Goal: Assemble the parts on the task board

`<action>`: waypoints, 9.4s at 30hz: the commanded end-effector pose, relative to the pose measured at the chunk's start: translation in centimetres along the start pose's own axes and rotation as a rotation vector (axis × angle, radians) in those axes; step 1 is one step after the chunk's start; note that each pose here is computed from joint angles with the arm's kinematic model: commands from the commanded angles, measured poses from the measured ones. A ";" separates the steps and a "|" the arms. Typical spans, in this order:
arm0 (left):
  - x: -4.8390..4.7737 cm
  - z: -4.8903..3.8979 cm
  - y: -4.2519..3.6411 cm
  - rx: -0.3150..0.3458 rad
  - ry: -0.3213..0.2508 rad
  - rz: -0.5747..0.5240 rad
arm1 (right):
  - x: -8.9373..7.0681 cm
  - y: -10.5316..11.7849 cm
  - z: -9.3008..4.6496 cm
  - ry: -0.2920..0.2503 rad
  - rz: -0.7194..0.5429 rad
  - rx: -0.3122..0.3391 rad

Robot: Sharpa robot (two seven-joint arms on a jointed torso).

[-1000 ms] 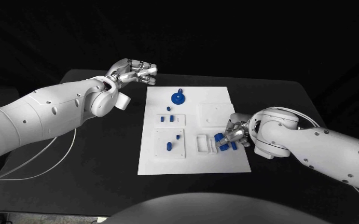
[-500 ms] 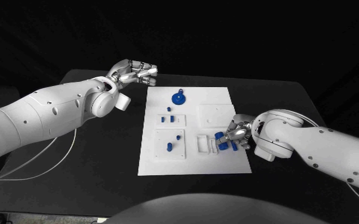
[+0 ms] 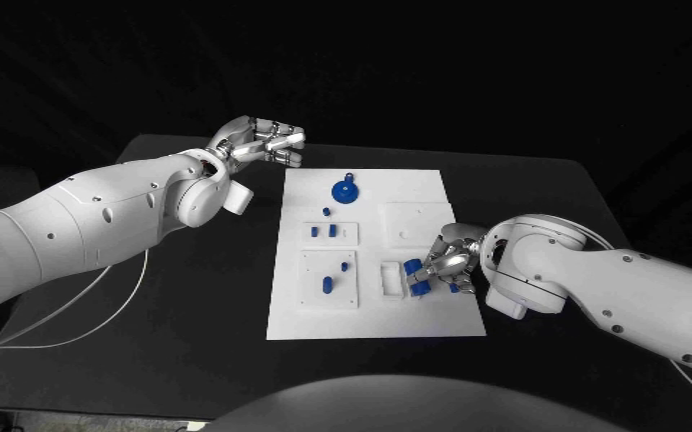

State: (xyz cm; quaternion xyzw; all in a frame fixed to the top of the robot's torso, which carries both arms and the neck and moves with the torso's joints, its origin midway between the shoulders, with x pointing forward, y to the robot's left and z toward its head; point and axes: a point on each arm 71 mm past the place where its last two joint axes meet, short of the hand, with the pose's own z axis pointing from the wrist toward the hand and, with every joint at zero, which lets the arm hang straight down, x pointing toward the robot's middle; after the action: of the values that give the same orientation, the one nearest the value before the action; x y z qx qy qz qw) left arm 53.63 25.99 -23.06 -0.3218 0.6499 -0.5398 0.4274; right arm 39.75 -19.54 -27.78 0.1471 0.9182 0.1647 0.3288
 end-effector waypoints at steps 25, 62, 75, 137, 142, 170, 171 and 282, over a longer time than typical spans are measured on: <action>0.08 -0.10 0.06 -0.001 0.016 -0.016 | 0.5 1.7 0.4 0.037 -0.019 0.018; 0.26 -0.06 0.08 -0.007 0.029 -0.013 | 1.4 2.3 1.6 0.082 -0.047 0.022; 0.23 -0.14 0.08 -0.006 0.032 -0.010 | 1.8 2.5 1.1 0.112 -0.039 0.007; 0.09 -0.10 0.45 -0.049 0.019 -0.025 | 1.3 1.2 0.7 0.148 -0.111 -0.016; 0.03 -0.12 0.46 -0.050 0.016 -0.025 | 1.5 1.3 0.9 0.154 -0.107 -0.022; 0.06 -0.25 0.43 -0.047 0.013 -0.024 | 2.4 1.0 0.7 0.177 -0.026 -0.072; 0.04 -0.25 0.44 -0.048 0.012 -0.024 | 2.3 1.0 0.6 0.177 -0.022 -0.079; -0.23 -0.30 0.53 -0.050 0.009 -0.020 | 1.1 -5.0 1.0 0.035 -0.063 0.139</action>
State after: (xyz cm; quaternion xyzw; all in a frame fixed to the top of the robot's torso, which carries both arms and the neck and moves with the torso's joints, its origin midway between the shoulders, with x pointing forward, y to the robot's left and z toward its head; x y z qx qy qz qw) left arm 53.56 26.68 -23.49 -0.3367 0.6632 -0.5231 0.4162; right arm 39.90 -23.55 -29.79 0.1073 0.9239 0.0952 0.3547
